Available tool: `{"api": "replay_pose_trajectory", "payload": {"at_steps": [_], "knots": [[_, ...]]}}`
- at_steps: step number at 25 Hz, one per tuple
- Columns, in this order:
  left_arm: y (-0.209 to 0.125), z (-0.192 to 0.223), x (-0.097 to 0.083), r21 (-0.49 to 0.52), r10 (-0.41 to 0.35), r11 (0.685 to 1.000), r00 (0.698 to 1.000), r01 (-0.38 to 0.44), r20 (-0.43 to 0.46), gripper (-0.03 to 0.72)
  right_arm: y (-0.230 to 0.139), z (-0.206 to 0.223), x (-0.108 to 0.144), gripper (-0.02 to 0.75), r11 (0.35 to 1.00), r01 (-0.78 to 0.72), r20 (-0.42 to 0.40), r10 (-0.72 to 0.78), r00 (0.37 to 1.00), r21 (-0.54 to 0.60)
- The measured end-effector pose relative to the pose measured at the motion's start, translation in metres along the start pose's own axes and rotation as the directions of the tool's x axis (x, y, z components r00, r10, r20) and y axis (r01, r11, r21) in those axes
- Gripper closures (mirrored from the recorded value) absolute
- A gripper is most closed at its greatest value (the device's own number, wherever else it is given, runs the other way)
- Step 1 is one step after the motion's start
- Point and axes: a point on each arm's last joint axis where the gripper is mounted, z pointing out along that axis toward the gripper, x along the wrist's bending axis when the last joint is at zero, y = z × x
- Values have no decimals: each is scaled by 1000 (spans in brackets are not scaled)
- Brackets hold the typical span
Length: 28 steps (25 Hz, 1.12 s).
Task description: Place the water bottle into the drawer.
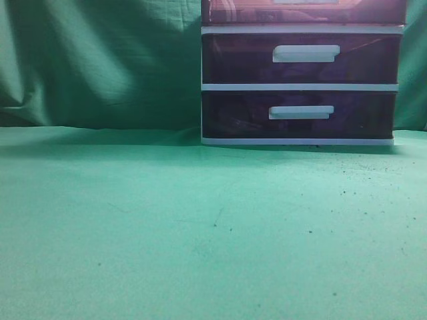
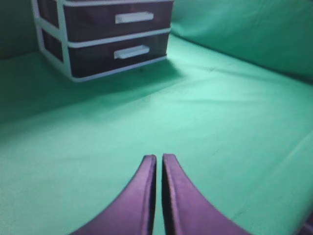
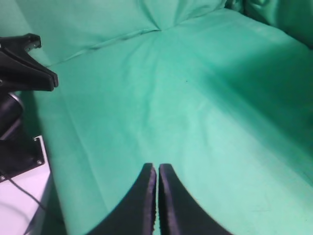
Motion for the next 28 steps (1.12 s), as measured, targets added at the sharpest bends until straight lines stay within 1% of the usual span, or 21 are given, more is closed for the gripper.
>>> {"api": "replay_pose_trajectory", "payload": {"at_steps": [3, 5, 8, 10, 14, 17, 23, 26, 28], "knots": [[-15, 10, 3, 28, 38, 999, 999, -37, -23, 688, -28, -2, 2, 738, 997, 23, 27, -21, 999, -69], [-23, 15, 4, 35, 46, 998, 999, -45, -24, 688, -43, -4, 3, 738, 994, 46, 48, -41, 998, -100], [-35, 21, 5, 61, 49, 997, 999, -47, -23, 688, -58, -2, 0, 738, 993, 51, 84, -42, 996, -111], [-44, 26, 5, 76, 50, 996, 998, -49, -22, 688, -64, 1, -1, 738, 994, 46, 93, -37, 995, -101], [-56, 31, 6, 101, 53, 994, 998, -50, -21, 688, -75, 9, -2, 738, 998, 5, 77, 0, 997, -65], [-57, 31, 6, 104, 53, 993, 998, -50, -21, 688, -81, 12, -2, 738, 999, -13, 68, 16, 998, -45], [-57, 31, 6, 99, 53, 994, 998, -51, -20, 688, -86, 12, 3, 738, 1000, -17, 11, 17, 1000, 2], [-58, 32, 6, 101, 53, 994, 998, -51, -20, 688, -86, 12, 3, 738, 1000, -5, 12, 5, 1000, 5], [-58, 32, 6, 101, 53, 994, 998, -51, -20, 688, -86, 12, 0, 738, 1000, 31, 39, -32, 999, 1]]}}
